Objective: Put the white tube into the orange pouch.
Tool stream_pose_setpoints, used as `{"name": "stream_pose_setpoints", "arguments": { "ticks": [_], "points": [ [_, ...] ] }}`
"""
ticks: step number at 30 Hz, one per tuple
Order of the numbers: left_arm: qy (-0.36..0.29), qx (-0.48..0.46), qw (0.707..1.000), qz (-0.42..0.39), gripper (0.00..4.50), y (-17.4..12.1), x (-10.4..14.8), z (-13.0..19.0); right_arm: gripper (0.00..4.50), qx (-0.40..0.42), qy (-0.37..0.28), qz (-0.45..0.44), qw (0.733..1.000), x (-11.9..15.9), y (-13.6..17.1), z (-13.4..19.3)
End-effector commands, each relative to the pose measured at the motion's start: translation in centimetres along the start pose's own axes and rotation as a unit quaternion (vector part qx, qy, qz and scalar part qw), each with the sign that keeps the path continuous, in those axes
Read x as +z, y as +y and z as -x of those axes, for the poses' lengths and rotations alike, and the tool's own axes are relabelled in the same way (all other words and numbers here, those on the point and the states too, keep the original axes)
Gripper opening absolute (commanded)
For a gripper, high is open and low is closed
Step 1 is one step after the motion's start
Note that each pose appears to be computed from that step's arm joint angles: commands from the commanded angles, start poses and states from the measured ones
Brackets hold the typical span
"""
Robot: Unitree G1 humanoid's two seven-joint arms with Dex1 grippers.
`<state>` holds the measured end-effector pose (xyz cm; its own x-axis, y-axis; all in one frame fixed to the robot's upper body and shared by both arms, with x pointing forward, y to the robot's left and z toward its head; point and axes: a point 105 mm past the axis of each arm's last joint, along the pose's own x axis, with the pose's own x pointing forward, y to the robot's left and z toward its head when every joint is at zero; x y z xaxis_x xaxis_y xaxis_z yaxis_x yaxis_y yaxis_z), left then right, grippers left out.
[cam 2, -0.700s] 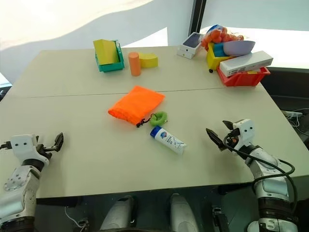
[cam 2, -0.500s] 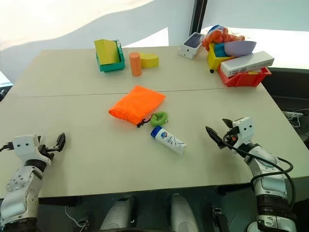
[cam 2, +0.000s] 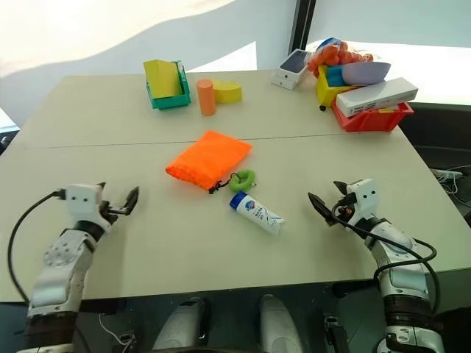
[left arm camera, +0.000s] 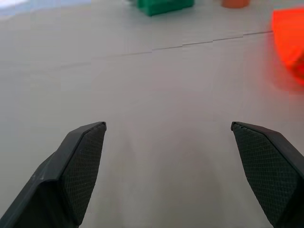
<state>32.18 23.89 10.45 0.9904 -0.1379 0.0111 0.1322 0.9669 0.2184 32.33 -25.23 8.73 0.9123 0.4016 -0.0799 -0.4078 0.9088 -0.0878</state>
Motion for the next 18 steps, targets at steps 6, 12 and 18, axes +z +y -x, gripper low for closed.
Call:
{"name": "stream_pose_setpoints", "arguments": {
  "ticks": [6,12,18],
  "points": [
    [-0.049,-0.1,0.986,-0.126,4.5,-3.3,2.6,-3.2,4.49,-0.001,-0.037,0.016,0.999,1.8,0.4,-0.1],
    [-0.053,-0.116,0.978,-0.165,4.5,-3.9,2.8,-5.4,4.49,-0.002,-0.044,0.018,0.999,2.1,0.7,-0.1],
    [-0.061,-0.147,0.972,-0.172,4.25,-4.6,2.8,-6.6,4.5,0.064,-0.056,0.038,0.996,3.6,3.0,0.4]
  ]
}}
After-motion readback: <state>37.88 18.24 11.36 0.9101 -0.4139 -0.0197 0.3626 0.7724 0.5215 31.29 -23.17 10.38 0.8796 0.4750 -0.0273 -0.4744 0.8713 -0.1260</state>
